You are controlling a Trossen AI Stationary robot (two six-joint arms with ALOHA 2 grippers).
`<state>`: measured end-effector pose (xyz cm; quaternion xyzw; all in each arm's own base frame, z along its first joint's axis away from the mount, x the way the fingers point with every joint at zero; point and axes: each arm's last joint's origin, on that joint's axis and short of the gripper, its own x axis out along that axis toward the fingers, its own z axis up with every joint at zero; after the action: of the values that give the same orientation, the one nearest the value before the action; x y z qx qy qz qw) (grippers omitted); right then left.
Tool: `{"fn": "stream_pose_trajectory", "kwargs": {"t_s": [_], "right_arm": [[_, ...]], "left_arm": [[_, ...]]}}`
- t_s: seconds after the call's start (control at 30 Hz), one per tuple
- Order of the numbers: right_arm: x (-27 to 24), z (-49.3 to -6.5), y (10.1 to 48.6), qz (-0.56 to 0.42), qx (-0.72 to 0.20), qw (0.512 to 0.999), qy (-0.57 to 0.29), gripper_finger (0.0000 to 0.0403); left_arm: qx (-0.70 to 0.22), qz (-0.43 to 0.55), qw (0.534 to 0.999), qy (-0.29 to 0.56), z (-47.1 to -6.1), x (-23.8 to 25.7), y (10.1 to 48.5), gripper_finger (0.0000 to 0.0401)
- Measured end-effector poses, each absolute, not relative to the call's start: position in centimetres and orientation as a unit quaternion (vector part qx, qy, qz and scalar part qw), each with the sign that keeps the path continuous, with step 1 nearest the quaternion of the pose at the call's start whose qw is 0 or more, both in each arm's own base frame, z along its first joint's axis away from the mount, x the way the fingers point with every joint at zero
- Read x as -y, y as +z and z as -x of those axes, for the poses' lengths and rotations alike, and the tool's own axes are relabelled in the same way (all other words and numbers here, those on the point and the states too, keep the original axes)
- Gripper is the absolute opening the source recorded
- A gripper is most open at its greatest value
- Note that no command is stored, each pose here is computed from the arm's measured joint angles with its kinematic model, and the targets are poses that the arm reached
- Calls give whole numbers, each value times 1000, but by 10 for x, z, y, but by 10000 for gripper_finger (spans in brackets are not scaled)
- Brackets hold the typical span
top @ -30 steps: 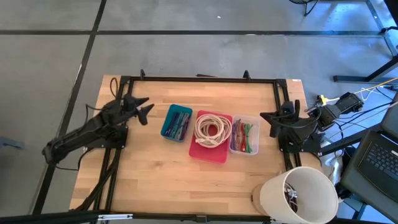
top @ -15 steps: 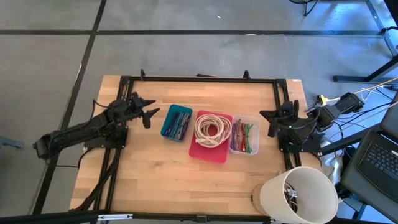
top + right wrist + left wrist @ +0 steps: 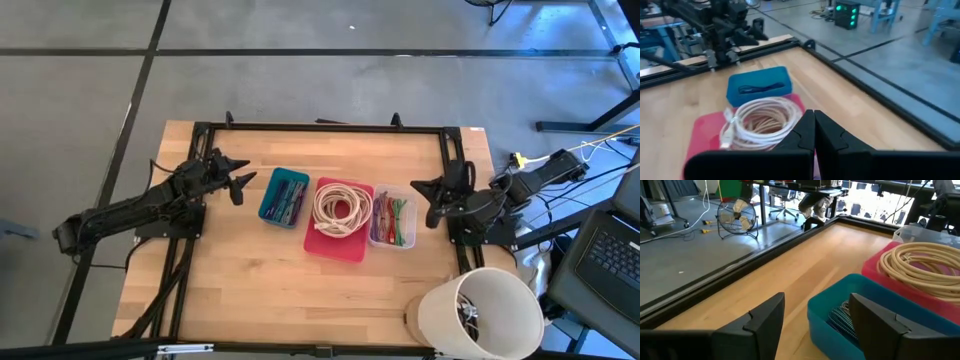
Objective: Pick & Place USB Port
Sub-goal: Return to Home Position
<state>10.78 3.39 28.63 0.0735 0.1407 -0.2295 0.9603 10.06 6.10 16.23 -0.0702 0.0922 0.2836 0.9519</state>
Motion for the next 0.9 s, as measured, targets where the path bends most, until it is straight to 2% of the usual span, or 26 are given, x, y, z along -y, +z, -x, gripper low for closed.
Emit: {"fn": "stream_pose_trajectory", "kwargs": {"t_s": [0.27, 0.43, 0.6, 0.9], "right_arm": [[-28, -130, 239, -88, -127, 966, -207, 0], [-14, -139, 220, -44, -97, 979, -176, 0], [-4, -131, 190, -26, -86, 985, -147, 0], [0, -112, 164, -13, -37, 991, -124, 0]], "left_arm": [[-92, 70, 952, 284, -101, -61, 162, 216], [-92, 70, 952, 284, -101, -61, 162, 216], [-93, 70, 952, 283, -101, -61, 162, 216], [-92, 70, 952, 284, -101, -61, 163, 216]]}}
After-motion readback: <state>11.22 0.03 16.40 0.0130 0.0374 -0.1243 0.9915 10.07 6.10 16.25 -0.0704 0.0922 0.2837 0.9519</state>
